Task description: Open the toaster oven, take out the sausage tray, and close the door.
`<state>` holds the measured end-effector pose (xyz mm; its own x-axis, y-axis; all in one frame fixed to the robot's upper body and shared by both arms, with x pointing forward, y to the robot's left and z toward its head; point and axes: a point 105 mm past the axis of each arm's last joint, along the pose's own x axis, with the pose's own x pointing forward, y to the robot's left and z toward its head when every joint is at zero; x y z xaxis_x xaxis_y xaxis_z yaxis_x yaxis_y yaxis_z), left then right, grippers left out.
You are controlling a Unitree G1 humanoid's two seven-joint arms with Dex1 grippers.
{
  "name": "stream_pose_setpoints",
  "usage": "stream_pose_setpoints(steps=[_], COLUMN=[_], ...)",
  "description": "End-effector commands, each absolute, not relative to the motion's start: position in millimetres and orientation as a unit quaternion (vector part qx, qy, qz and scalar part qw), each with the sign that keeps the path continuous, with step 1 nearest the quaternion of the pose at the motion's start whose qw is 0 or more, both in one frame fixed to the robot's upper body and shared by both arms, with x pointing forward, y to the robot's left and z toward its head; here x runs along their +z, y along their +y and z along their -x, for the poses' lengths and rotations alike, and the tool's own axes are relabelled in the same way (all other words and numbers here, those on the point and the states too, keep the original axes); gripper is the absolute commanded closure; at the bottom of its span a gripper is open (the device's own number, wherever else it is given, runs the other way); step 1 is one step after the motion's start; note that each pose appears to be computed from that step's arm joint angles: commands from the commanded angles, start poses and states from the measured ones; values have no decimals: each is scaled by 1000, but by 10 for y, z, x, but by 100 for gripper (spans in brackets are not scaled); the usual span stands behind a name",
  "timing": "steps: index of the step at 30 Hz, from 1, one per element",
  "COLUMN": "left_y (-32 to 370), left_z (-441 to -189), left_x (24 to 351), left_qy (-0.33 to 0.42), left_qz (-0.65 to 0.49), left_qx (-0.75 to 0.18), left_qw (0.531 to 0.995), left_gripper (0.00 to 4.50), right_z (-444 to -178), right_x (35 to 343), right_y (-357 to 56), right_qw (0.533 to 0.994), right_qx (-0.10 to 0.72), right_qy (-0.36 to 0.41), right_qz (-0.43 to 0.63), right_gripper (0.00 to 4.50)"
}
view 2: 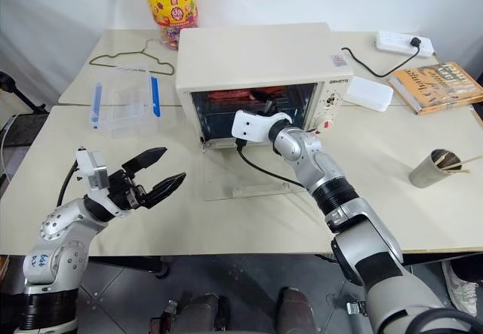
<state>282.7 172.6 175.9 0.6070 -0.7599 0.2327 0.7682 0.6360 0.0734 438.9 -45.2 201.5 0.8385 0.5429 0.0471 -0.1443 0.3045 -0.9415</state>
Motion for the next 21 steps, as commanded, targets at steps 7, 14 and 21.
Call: stream_pose_setpoints(steps=[7, 14, 21], left_y=[1685, 1543, 1450], left_z=[-2874, -3013, -3205], left_x=[1941, 2010, 2152], left_qy=[-164, -170, -185], left_qz=[18, 31, 41], left_qx=[-433, -469, -493], left_qw=[886, 866, 849], left_gripper=[0, 0, 0], right_z=[-4413, -4330, -4293], right_x=[2230, 2409, 2486], right_y=[-431, -367, -366], right_qw=[777, 758, 746], right_qx=[203, 212, 219], right_qy=[-216, -256, -270], right_qz=[556, 561, 568], right_gripper=[426, 449, 449])
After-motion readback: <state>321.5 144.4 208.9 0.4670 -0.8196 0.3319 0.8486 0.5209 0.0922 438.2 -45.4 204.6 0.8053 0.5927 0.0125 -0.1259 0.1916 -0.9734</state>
